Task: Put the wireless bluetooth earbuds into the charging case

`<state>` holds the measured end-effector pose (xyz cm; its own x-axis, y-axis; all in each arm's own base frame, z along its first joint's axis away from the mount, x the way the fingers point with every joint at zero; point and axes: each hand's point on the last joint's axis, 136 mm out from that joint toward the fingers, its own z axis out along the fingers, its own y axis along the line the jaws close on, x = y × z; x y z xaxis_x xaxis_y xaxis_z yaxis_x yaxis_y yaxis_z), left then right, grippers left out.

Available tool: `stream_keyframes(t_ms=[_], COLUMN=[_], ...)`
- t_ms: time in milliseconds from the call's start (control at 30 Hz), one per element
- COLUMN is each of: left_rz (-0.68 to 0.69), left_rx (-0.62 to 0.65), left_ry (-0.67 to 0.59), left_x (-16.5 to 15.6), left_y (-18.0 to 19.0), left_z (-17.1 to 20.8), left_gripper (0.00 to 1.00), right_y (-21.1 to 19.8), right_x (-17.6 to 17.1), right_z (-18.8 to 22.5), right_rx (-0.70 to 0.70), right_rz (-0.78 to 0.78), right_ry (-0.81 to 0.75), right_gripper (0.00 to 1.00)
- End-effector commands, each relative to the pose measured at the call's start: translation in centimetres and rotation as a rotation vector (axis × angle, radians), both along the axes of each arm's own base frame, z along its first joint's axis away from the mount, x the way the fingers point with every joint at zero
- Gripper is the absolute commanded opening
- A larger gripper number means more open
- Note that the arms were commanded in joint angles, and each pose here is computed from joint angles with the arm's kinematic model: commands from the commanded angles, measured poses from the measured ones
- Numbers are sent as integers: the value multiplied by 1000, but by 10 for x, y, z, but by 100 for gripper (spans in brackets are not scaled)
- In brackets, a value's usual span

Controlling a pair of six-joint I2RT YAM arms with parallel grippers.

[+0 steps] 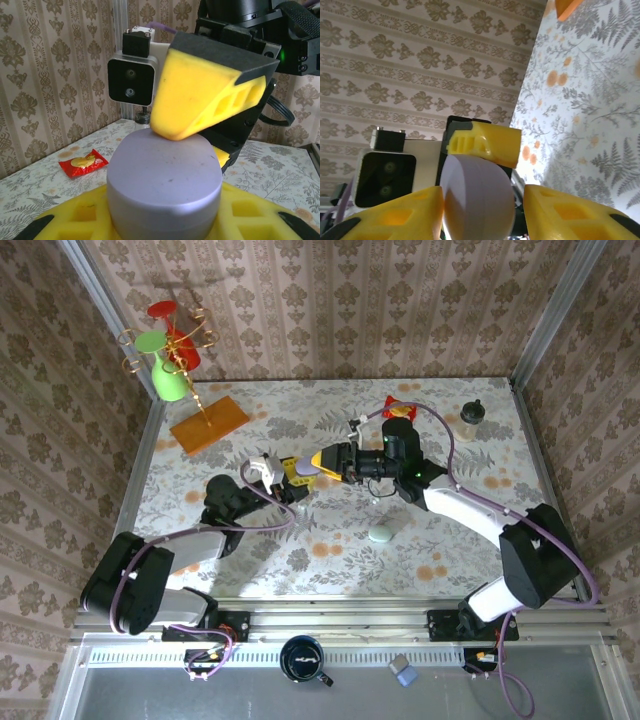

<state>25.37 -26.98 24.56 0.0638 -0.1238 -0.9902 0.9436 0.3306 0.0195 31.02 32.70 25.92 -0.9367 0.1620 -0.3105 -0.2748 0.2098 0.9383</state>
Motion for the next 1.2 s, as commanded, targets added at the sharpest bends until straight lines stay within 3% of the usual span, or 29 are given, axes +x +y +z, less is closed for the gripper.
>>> stream_keyframes(t_ms=[0, 233, 433, 667, 867, 1167], left_rz=[3, 24, 5, 29, -1, -52], left_rx=[-16, 39, 97, 188, 247, 302], left_ry=[-65, -73, -33, -43, -66, -48], left_x=[2, 6, 3, -9, -23, -36], left_y=[-3, -5, -6, 4, -1, -12], left_z=[18, 10, 3, -13, -22, -38], left_gripper=[21, 23, 70, 95, 99, 100], right_y=[8, 4, -13, -58, -125, -199], right_x=[-7, -5, 10, 41, 60, 54], right_z=[14, 13, -1, -44, -105, -181], right_rx=[86, 75, 28, -39, -159, -442], right_rz=[64, 41, -49, -220, -420, -619], right_ry=[14, 7, -6, 62, 160, 255], right_gripper=[41, 20, 14, 11, 10, 10])
